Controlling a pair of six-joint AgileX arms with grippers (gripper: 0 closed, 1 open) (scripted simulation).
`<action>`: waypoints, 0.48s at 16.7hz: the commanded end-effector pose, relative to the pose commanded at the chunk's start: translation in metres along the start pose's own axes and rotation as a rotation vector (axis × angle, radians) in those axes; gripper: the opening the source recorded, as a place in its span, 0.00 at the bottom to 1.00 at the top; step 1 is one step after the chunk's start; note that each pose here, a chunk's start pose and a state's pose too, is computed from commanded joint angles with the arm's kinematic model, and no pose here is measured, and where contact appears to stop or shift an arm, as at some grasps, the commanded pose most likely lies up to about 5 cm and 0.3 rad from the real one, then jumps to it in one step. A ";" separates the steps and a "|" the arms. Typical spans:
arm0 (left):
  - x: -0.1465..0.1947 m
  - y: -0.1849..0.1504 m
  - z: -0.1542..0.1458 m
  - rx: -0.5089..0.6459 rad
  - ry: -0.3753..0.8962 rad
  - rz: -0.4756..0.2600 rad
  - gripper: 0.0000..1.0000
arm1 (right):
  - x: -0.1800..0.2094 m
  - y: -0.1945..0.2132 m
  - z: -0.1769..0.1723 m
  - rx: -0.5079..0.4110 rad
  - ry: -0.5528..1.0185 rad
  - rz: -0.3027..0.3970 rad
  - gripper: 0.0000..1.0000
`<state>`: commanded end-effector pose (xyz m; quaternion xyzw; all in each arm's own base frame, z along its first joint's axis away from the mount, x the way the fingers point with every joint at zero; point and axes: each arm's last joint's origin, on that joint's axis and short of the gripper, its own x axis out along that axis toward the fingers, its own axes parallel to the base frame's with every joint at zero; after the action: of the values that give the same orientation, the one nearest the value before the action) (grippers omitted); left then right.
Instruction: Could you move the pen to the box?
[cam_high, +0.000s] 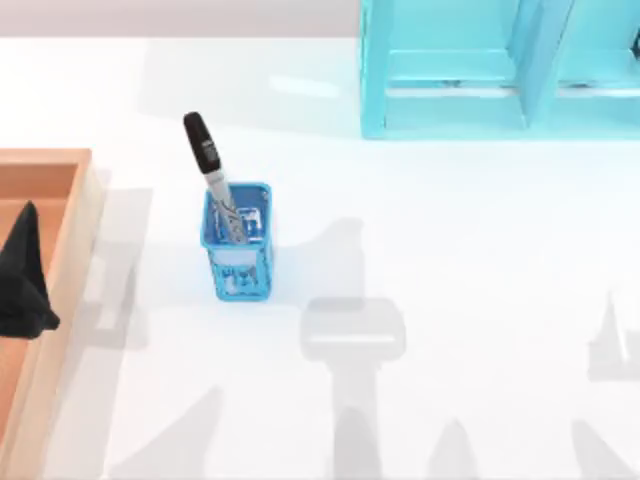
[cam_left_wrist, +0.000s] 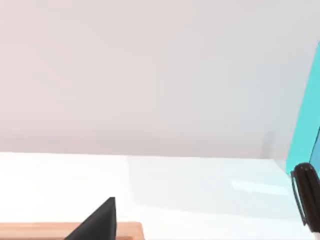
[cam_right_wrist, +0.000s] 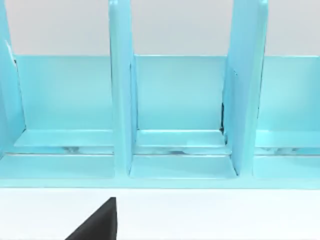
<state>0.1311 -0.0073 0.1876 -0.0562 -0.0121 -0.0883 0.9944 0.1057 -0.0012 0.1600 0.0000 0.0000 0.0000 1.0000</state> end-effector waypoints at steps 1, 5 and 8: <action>0.008 0.000 0.001 -0.023 0.018 -0.035 1.00 | 0.000 0.000 0.000 0.000 0.000 0.000 1.00; 0.048 0.001 -0.012 -0.130 0.136 -0.181 1.00 | 0.000 0.000 0.000 0.000 0.000 0.000 1.00; 0.077 0.000 -0.036 -0.220 0.241 -0.291 1.00 | 0.000 0.000 0.000 0.000 0.000 0.000 1.00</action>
<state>0.2074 -0.0243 0.1543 -0.1511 0.1087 -0.2376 0.9533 0.1057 -0.0012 0.1600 0.0000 0.0000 0.0000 1.0000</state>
